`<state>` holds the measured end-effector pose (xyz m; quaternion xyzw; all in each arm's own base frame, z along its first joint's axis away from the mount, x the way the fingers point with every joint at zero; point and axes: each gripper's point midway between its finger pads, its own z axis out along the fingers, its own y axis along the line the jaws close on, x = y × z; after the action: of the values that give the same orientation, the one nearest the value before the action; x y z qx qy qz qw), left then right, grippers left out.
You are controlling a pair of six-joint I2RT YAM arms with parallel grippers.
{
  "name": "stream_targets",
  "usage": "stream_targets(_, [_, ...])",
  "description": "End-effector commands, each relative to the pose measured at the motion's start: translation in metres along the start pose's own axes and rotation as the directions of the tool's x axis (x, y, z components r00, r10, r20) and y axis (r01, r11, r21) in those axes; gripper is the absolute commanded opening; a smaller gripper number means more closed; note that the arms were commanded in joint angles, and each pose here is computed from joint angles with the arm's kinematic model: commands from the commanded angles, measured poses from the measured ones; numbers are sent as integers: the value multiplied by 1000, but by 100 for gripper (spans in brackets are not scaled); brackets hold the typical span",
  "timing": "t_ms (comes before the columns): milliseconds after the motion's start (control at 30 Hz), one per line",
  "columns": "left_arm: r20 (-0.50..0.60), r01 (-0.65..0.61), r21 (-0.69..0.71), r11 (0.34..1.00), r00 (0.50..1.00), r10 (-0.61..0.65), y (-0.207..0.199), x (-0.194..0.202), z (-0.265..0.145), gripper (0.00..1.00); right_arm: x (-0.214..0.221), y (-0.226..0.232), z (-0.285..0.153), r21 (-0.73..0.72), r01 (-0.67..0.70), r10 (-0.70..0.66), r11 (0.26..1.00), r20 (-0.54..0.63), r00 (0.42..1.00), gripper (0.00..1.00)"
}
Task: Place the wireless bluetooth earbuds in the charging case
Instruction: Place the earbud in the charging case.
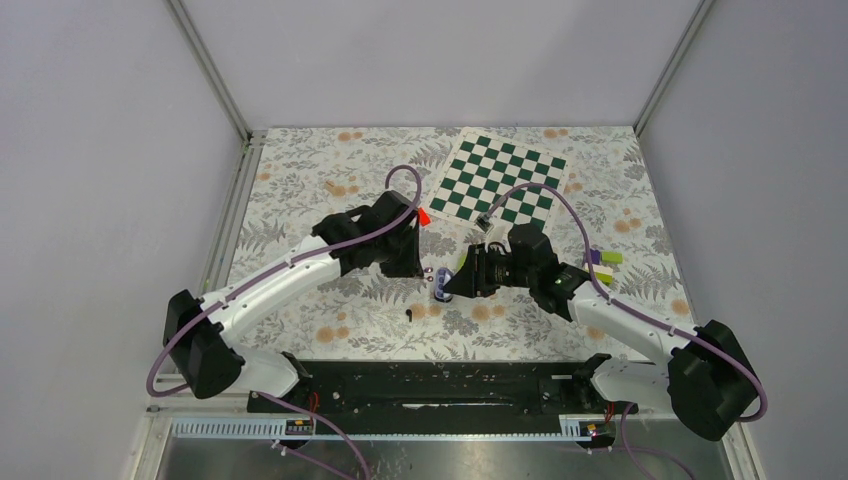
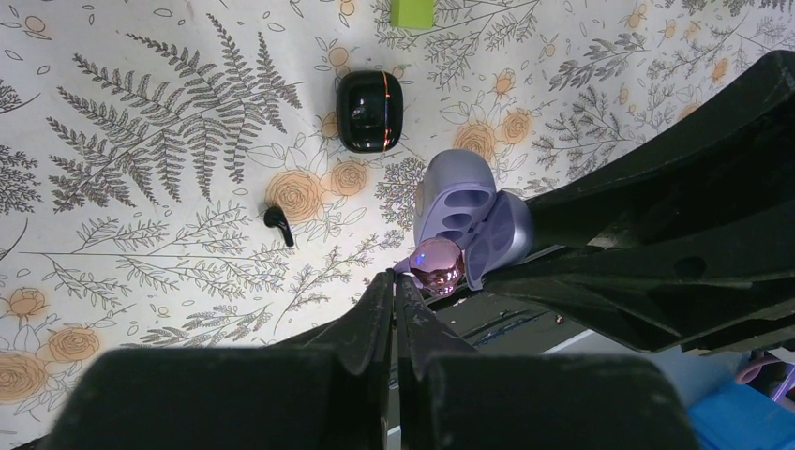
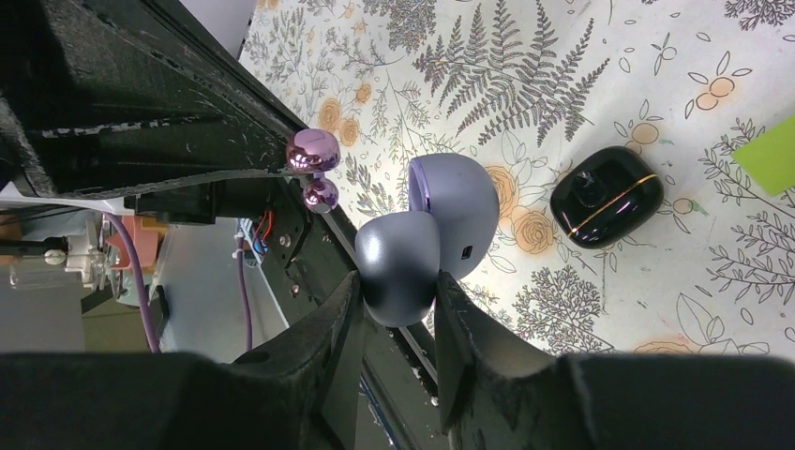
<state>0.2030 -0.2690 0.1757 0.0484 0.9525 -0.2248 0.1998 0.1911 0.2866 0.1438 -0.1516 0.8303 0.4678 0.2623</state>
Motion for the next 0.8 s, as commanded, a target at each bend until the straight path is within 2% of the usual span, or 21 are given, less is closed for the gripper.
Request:
stream_targets(0, [31,6,21,1000,1000,-6,-10,-9,0,0,-20,18,-2,-47,30,-27,998,60,998,0])
stream_targets(367, [50,-21,-22,1000,999,22,-11,-13,10,0,-15,27,1,-103,9,-7,995,22,1000,0])
stream_targets(767, [64,-9,-7,1000,998,9,-19,-17,9,0,-13,29,3,-120,-3,4,993,8,1000,0])
